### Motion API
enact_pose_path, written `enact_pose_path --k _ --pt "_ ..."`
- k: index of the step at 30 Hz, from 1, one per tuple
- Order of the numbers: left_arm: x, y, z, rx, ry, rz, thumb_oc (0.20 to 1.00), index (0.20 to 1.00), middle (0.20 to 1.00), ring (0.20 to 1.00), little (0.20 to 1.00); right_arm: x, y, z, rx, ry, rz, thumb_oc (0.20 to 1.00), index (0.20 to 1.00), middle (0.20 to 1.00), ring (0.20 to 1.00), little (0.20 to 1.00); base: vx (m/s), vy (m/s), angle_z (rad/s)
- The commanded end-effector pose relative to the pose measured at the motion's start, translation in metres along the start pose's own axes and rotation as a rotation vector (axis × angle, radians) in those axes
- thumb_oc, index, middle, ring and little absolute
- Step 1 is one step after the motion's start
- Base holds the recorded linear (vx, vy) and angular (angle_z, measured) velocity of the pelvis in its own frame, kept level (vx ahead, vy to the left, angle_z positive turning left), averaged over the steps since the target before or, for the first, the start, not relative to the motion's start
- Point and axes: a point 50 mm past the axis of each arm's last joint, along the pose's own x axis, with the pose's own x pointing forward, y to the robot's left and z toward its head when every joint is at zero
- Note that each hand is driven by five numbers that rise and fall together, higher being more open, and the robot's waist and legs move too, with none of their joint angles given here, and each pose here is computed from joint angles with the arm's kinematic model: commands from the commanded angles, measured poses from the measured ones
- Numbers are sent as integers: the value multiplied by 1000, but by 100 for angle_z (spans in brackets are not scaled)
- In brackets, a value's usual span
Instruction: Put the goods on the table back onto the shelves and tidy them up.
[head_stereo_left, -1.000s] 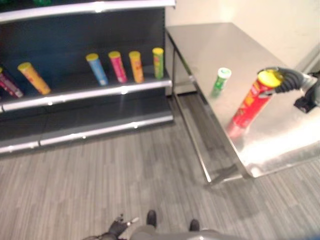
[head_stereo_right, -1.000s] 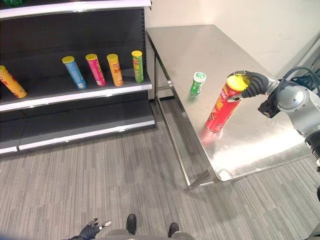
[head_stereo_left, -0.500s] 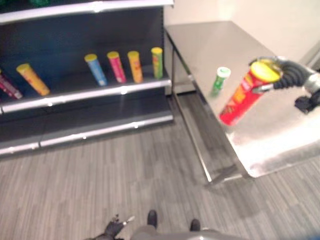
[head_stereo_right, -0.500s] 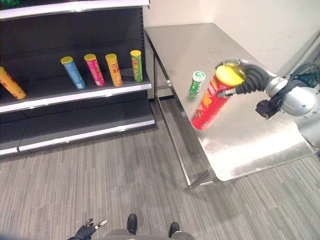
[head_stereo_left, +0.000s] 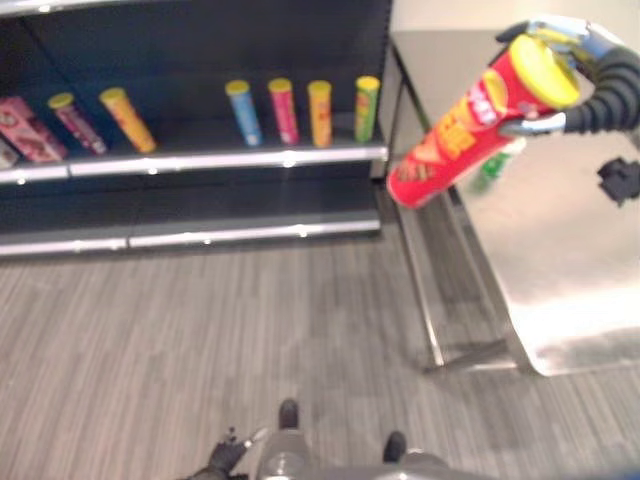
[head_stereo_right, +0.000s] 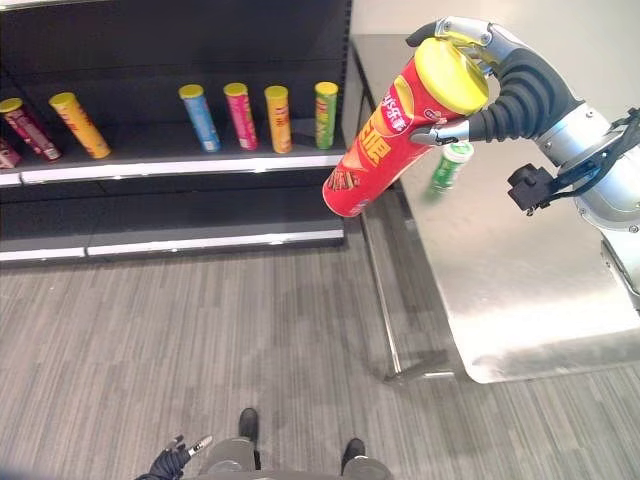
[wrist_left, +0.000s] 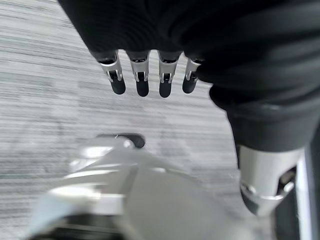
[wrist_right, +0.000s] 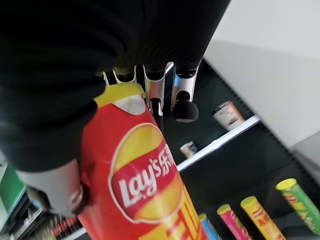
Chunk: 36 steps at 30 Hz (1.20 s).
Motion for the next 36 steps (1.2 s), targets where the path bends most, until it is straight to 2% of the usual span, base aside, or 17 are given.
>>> enact_pose_path --k 1,7,9,11,12,17,36 --pt "4 19 26 18 -100 57 1000 1000 1000 1000 1000 6 -15 20 -107 -78 -41 200 200 200 200 200 18 126 60" --pt "4 21 25 42 -91 52 1000 1000 1000 1000 1000 4 -8 18 -116 -65 -6 200 200 200 200 200 33 115 26" --pt "4 21 26 56 -99 47 1000 1000 1000 1000 1000 3 -1 14 -102 -52 3 200 200 200 200 200 146 653 14" --pt "8 43 56 166 -154 95 1000 1000 1000 1000 1000 8 23 -9 -99 33 5 200 200 200 200 200 208 1122 4" --pt "8 44 56 166 -155 95 1000 1000 1000 1000 1000 8 23 -9 -99 33 4 200 200 200 200 200 124 631 35" --pt "8 44 58 175 -159 94 1000 1000 1000 1000 1000 4 23 -13 -103 54 3 200 200 200 200 200 35 52 49" --pt "8 44 58 175 -159 94 1000 1000 1000 1000 1000 4 23 -13 -103 54 3 200 200 200 200 200 0 0 -1"
